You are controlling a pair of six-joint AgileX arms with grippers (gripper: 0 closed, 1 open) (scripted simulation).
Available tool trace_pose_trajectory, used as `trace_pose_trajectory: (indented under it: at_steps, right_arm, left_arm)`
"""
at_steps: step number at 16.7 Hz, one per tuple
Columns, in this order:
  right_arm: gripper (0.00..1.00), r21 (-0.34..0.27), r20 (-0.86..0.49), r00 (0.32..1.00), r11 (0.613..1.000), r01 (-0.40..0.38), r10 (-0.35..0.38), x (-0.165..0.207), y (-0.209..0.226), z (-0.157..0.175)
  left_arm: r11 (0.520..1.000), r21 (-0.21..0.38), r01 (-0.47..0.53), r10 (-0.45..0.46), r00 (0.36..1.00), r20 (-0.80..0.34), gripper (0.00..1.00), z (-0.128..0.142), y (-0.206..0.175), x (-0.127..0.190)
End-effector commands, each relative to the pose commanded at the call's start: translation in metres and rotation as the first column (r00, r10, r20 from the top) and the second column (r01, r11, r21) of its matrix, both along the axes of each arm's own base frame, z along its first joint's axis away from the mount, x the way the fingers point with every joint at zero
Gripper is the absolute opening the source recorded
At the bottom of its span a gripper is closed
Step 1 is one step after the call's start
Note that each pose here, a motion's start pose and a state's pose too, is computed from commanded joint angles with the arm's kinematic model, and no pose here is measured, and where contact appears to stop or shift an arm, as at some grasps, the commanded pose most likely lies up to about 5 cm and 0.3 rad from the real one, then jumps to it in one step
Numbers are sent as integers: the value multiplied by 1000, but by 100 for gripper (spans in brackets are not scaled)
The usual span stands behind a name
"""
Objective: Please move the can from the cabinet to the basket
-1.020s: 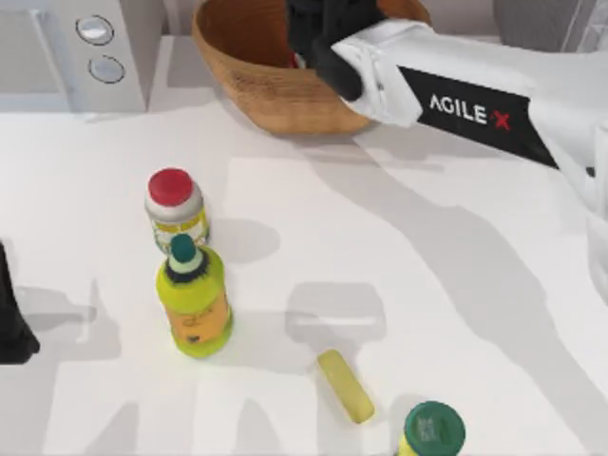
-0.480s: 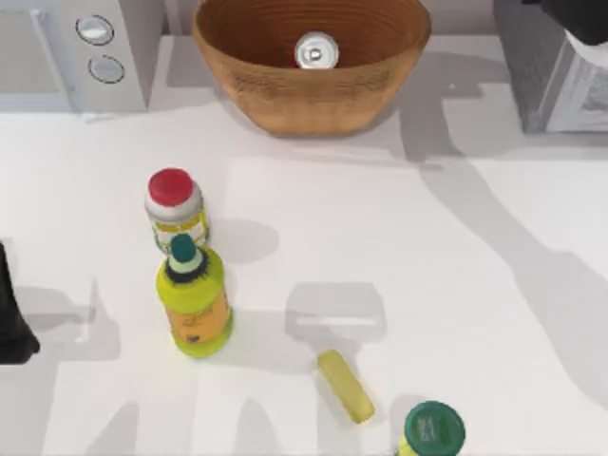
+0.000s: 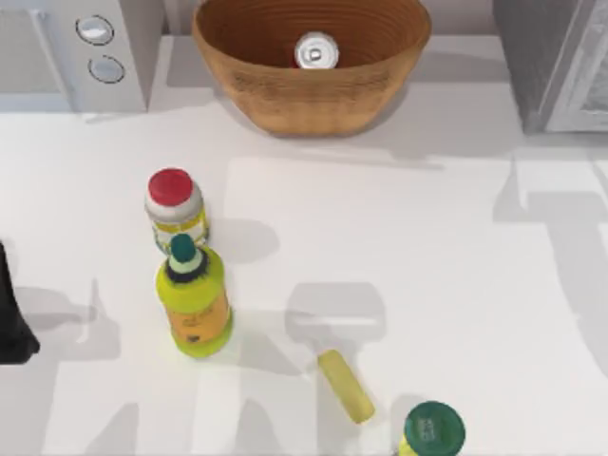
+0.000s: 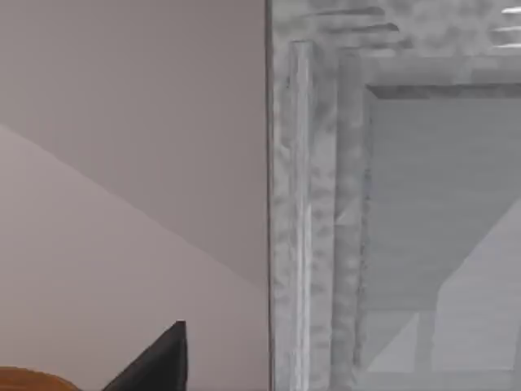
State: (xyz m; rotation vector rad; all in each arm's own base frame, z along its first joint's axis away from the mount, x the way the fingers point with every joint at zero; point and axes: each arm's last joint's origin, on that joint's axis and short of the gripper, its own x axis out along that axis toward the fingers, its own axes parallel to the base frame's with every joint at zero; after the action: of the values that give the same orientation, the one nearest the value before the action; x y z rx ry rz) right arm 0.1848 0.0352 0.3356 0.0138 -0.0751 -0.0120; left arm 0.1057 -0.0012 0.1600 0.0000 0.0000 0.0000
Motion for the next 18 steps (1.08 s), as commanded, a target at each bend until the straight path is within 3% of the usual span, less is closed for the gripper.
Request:
trace_pose_trajectory:
  at_steps: [4,9,12,18]
  right_arm:
    - [100,-8,-12,1000,1000,-2,2,-61,-25,-78]
    - [100,-13,-62,998,1000,-10,9,-79,-35,-159]
    - [100,-13,-75,997,1000,-13,11,-79,-36,-176]
    - [100,-13,-76,997,1000,-14,13,-79,-36,-175]
  left_arm:
    - [1000,0,0,0,1000,0,100,0,0,0]
    - [1000,0,0,0,1000,0,100,0,0,0]
    - [1000,0,0,0,1000,0,100,0,0,0]
    - [1000,0,0,0,1000,0,100,0,0,0]
